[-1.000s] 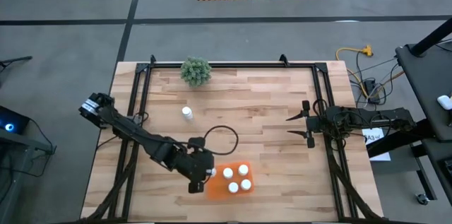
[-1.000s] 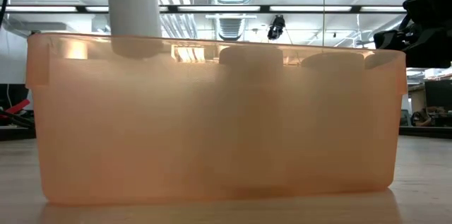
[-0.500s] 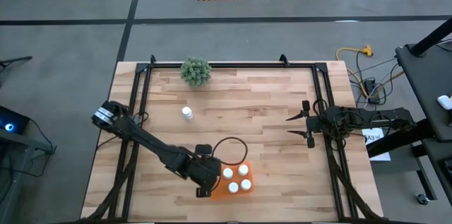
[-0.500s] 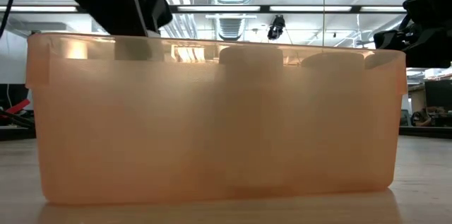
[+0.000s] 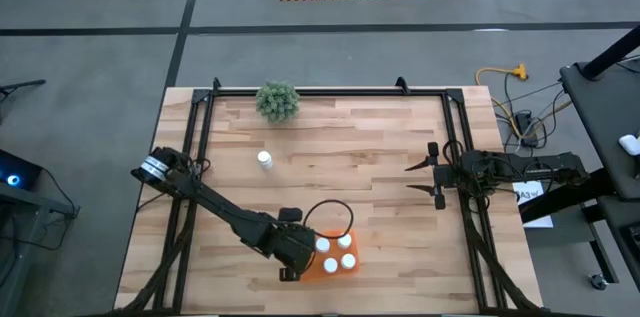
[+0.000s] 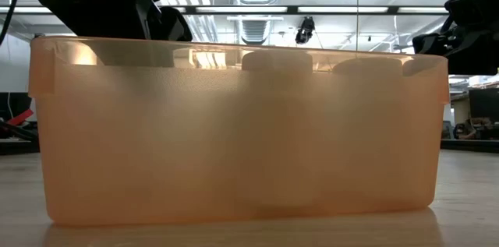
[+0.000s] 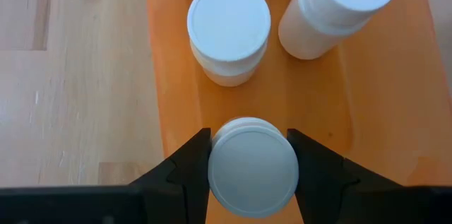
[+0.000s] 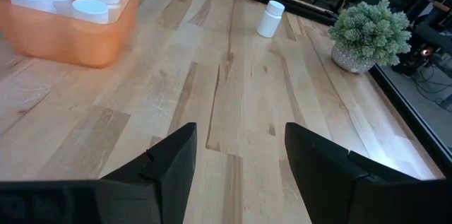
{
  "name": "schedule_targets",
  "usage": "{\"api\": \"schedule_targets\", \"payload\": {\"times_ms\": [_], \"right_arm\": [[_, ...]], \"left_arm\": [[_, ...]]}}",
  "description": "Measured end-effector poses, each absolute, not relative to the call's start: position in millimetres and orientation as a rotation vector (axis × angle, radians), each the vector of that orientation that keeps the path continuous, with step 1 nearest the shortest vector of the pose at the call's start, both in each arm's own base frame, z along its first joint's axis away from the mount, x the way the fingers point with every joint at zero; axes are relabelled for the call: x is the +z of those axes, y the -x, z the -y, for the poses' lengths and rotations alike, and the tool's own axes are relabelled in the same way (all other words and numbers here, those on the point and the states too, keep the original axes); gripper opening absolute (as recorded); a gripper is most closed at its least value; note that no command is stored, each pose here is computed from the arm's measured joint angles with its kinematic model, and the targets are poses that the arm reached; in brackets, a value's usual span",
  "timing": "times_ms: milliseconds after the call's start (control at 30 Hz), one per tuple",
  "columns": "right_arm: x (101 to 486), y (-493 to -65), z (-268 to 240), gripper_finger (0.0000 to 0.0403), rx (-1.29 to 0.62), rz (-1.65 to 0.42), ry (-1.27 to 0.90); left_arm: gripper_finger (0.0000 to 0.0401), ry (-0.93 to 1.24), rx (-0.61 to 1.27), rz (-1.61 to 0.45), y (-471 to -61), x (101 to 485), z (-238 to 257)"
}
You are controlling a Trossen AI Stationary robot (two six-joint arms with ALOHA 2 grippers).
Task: Pick and place pill bottles into a basket
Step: Put the bottom pill bottle into the bin, then put the pill bottle into the bin
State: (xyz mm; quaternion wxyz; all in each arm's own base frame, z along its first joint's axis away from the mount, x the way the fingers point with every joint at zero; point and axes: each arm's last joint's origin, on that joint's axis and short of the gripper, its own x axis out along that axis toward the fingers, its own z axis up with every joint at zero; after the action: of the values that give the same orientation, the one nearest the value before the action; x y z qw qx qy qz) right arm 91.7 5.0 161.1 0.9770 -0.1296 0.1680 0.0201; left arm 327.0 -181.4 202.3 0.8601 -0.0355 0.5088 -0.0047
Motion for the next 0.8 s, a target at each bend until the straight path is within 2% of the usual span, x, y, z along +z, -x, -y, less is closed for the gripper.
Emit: {"api": "schedule_targets", "payload": {"times_ms": [133,267,367,667,800], "right_arm": [[161,-92,-5,0.0206,0.041,-0.339,0.261],[161,-92,-5,0.0206,0.040,-0.339,0.261],[161,-92,-5,0.0206,0.041,-0.339,0.262],[161,-92,-5,0.0206,0.041,-0.339,0.261],[161,-92,-5,0.0206,0.040,-0.339,0.261]], "left_arm": [[0.0150,0.075,-0.009,-1.068,-327,202,181],[0.0217,0.075,-0.009,-1.068,-327,203,181],[0.0248,0.078,-0.011,-1.061,-328,205,182],[0.0261,0.086,-0.052,-0.984,-321,241,178],[0.0262,0.040,0.013,-0.964,-304,262,166]]}}
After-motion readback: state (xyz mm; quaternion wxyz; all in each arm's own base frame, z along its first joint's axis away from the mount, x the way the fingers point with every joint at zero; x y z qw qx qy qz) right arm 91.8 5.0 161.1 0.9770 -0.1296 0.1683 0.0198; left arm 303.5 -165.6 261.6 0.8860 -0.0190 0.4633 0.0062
